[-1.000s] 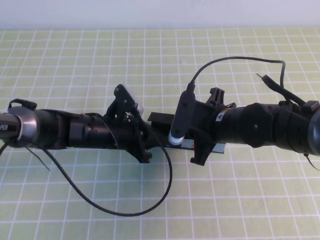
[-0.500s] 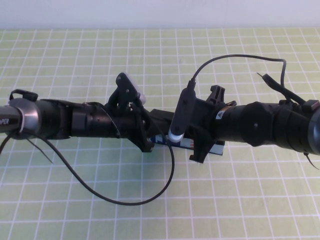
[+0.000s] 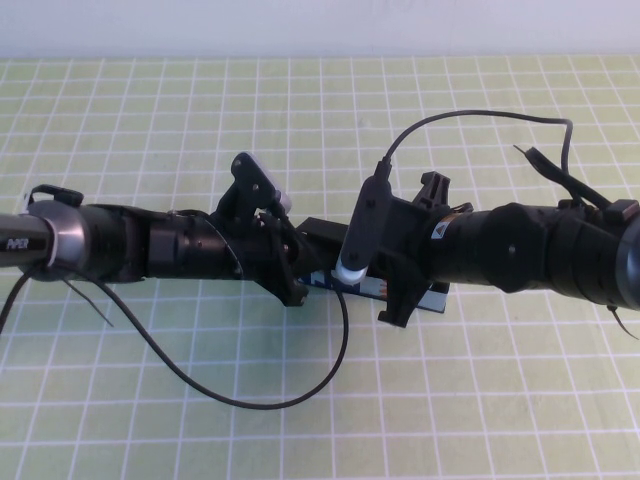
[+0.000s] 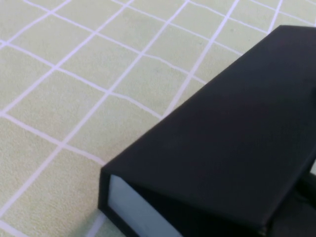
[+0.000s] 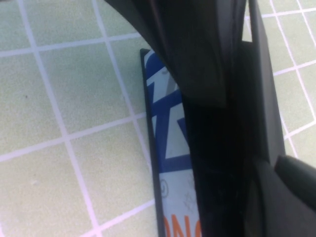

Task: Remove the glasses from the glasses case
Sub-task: Pick up the glasses from the glasses case

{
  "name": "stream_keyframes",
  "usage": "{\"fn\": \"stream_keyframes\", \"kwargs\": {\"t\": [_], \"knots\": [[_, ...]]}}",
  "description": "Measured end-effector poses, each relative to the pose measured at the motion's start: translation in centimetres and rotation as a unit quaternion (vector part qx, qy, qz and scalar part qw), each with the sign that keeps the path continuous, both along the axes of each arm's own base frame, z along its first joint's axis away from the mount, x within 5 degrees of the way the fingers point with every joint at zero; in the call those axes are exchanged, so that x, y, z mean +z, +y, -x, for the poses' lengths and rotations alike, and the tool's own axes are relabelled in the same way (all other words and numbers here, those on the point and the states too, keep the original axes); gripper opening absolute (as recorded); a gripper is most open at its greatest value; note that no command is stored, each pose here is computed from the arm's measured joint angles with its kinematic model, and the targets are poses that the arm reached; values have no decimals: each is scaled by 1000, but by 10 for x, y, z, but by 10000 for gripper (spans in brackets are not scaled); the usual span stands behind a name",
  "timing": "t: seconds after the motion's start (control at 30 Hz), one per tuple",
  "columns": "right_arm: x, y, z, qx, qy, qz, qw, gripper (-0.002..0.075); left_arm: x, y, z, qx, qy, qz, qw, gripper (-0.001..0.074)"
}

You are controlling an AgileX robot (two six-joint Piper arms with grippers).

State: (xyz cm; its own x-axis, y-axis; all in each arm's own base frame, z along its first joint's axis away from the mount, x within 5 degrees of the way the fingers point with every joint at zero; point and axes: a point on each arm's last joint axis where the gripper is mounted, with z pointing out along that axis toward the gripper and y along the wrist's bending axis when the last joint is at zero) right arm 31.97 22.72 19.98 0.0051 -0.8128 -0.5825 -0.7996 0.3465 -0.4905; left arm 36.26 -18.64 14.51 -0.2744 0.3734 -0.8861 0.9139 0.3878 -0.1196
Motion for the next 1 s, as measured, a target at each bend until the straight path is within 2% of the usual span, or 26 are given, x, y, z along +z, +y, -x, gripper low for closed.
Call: {"fn": "stream_keyframes", "kwargs": {"t": [0.3, 0.57, 1.0], "knots": [[1, 0, -1, -14, 4, -15, 1000, 17, -2, -1, -1, 3, 5, 6, 1000, -4], [6, -1, -7, -53, -19, -50, 997, 88, -1, -1, -2, 10, 15, 10, 1000, -4], [14, -15, -21, -167, -23, -132, 977, 98, 0, -2, 0, 2, 28, 26, 999, -4]]}}
